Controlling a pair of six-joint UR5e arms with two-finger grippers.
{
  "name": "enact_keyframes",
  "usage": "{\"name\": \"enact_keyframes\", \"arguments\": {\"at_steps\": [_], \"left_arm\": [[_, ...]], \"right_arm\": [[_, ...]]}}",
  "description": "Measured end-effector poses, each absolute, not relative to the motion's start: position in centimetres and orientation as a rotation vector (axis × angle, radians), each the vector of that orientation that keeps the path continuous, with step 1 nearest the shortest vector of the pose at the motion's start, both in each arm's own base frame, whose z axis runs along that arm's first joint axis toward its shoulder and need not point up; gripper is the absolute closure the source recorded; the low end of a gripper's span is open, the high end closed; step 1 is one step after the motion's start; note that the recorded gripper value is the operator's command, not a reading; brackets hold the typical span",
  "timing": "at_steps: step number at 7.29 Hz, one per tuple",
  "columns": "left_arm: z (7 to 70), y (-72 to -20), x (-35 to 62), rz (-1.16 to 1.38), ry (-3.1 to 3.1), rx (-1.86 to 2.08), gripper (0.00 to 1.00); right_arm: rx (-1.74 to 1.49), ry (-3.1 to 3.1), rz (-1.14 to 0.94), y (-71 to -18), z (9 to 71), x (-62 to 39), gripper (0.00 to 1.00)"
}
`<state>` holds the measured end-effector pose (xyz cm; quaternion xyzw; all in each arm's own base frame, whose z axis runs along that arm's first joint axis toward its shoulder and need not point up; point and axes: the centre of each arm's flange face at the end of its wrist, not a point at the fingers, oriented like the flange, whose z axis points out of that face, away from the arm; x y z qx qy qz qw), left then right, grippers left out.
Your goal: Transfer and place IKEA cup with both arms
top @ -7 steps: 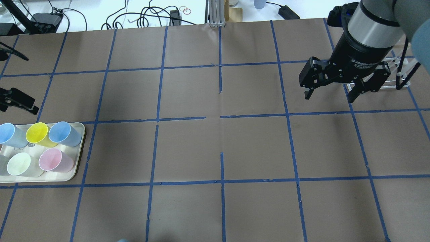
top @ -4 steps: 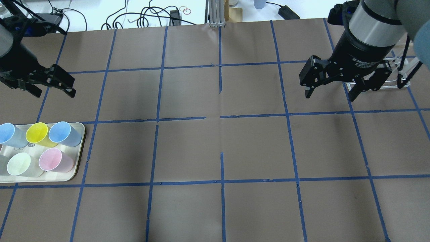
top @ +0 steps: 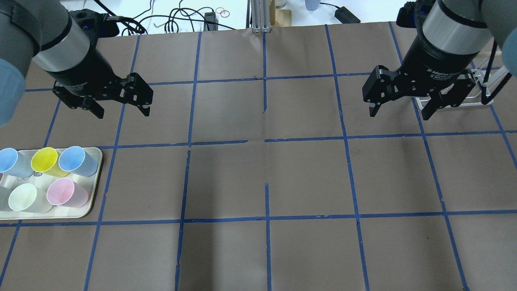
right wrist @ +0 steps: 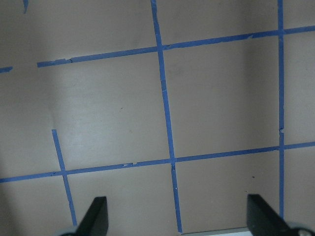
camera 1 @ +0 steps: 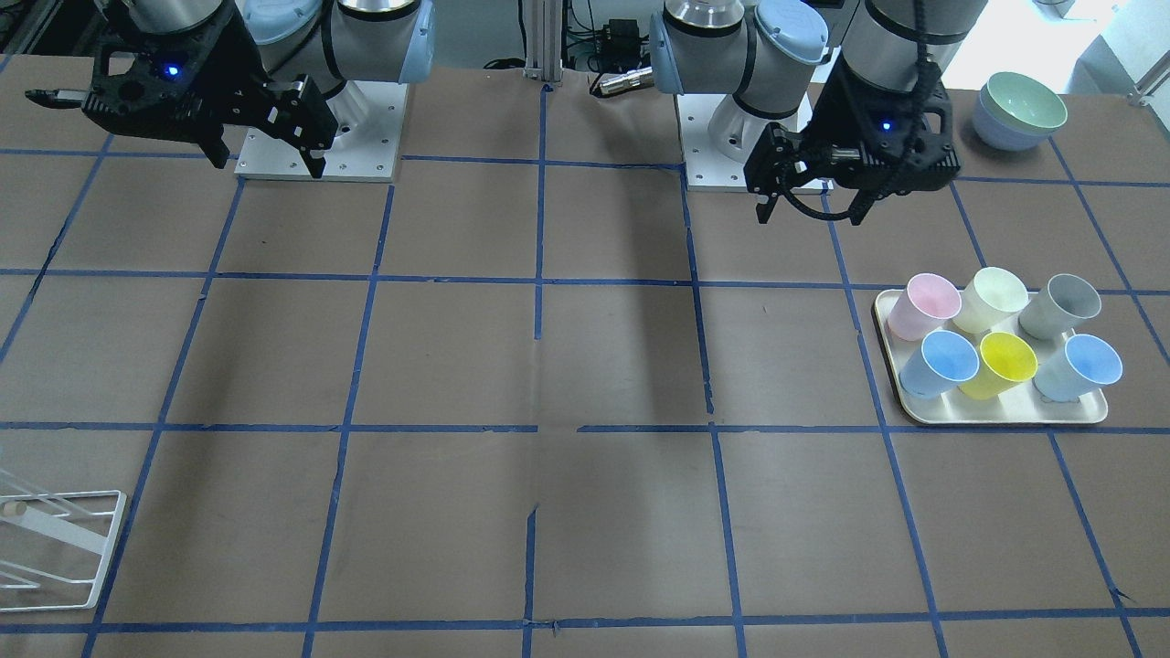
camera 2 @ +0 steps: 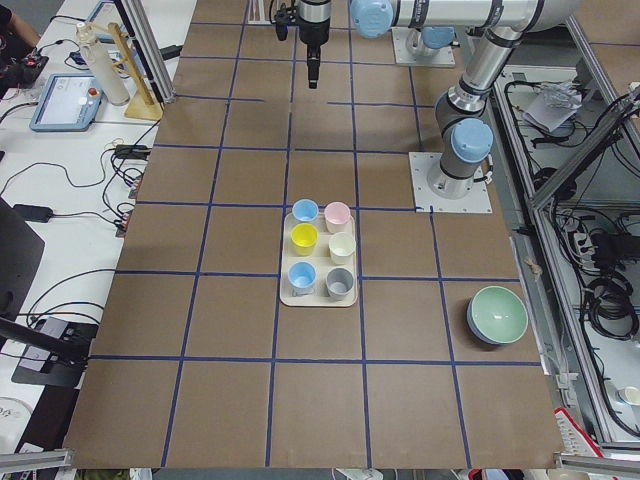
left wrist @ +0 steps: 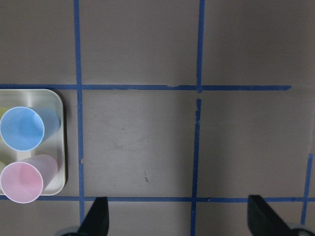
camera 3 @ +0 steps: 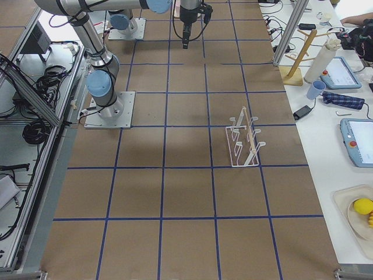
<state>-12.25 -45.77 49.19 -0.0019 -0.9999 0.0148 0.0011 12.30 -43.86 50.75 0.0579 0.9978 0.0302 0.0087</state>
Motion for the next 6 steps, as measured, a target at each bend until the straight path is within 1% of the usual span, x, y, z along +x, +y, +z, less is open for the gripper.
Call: {"name": "enact_keyframes", "arguments": {"at_steps": [6], "left_arm": [[49.91, -45.14, -13.88, 0.077, -3.132, -0.039, 0.00]], "right_arm": [[0.189, 3.109, 0.084, -43.87, 50.84, 12.33, 0.00]]}}
